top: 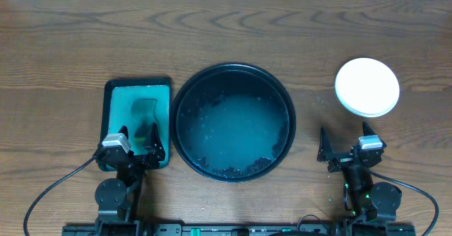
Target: Clean dirty plates on tray and stack at the side
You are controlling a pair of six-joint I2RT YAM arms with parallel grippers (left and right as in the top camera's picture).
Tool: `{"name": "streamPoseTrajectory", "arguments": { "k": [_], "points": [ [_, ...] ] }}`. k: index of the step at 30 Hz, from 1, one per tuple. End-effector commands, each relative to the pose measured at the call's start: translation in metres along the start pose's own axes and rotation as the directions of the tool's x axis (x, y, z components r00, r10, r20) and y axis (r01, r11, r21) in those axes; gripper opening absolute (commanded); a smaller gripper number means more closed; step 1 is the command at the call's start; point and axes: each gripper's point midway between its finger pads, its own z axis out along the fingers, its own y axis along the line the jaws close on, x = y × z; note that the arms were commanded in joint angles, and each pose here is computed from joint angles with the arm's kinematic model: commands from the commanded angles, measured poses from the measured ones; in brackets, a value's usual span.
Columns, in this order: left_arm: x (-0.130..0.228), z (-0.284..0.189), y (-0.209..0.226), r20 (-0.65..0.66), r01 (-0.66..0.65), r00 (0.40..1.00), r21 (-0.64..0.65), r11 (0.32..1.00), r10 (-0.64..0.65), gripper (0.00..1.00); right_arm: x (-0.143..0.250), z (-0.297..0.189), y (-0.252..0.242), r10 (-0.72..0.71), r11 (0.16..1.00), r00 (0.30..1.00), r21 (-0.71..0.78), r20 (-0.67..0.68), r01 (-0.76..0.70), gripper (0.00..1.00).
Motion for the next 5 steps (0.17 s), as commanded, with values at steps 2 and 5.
{"name": "streamPoseTrajectory", "arguments": {
  "k": [2, 5],
  "points": [
    [0.0149, 0.0005, 0.0047, -0.054, -0.019, 0.998, -0.014, 1.000, 0.018, 0.81, 0.0006, -0.0004, -0.0031, -0.014, 1.000, 1.000, 0.016, 0.000, 0.014, 0.99],
    [0.0149, 0.0005, 0.0047, -0.054, -0.019, 0.998, -0.014, 1.000, 0.018, 0.81, 0.0006, -0.0004, -0.0031, -0.014, 1.000, 1.000, 0.016, 0.000, 0.014, 0.99]
  ]
}}
